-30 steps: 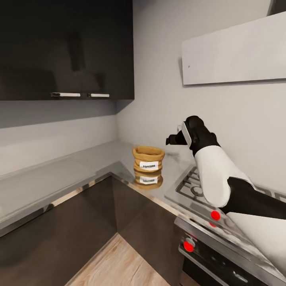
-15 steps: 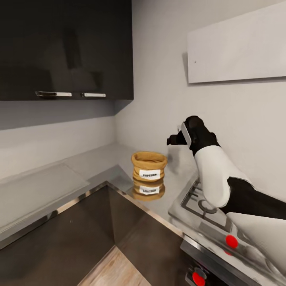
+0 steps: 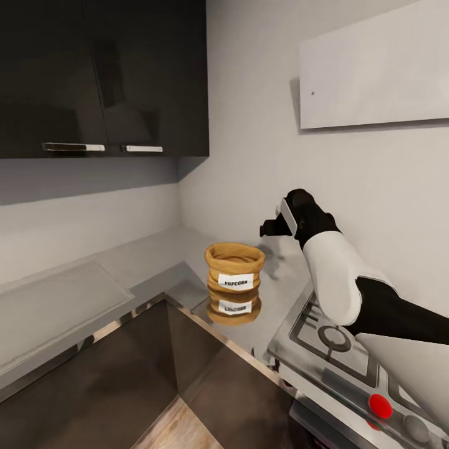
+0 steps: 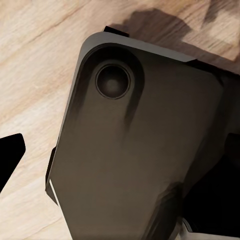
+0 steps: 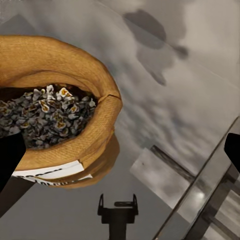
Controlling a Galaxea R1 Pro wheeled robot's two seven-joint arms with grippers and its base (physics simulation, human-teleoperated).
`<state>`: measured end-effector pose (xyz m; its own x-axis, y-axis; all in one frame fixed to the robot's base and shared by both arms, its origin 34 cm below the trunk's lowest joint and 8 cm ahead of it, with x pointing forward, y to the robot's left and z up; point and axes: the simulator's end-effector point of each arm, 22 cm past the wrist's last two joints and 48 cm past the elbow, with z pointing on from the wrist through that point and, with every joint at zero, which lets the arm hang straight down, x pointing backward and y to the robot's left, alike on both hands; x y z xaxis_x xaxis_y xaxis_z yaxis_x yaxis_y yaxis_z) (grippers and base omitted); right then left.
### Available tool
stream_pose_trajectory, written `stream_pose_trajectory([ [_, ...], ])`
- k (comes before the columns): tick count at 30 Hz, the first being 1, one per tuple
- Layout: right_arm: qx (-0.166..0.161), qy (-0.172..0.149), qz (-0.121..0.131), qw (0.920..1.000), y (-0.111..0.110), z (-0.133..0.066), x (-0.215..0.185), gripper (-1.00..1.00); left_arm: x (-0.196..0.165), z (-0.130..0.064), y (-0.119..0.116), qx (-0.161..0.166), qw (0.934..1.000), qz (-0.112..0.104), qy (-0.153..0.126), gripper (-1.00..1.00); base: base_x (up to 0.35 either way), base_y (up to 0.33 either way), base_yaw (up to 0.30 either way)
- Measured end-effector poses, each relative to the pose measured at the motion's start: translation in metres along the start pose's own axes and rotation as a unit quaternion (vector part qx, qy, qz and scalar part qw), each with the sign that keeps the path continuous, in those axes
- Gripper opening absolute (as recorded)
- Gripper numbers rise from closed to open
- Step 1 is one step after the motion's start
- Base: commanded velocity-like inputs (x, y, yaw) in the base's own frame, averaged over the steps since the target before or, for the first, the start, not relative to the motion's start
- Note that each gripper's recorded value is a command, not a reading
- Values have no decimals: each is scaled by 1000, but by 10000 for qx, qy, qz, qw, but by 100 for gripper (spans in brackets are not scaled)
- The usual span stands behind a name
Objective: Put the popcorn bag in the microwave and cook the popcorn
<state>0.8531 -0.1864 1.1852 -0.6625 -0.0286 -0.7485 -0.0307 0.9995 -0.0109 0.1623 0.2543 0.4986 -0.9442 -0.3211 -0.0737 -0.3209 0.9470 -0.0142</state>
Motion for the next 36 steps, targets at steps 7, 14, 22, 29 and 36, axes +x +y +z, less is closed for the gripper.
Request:
stream_pose_trajectory([
  [7,-61,60,10,10000,4,3,4,100,0,0,0,0,10000,0,-3,100,0,0,92],
  [14,-37,86,0,10000,3,4,6,100,0,0,0,1,10000,1,-1,100,0,0,121],
  [22,-31,252,-47,9997,5,11,19,100,0,0,0,0,10000,-3,0,100,0,0,74],
  [29,-125,643,-137,9978,16,26,48,100,0,0,0,6,10000,-3,1,100,0,0,23],
  [36,-249,840,-63,9961,22,32,63,100,0,0,0,5,10000,-6,-6,100,0,0,0],
])
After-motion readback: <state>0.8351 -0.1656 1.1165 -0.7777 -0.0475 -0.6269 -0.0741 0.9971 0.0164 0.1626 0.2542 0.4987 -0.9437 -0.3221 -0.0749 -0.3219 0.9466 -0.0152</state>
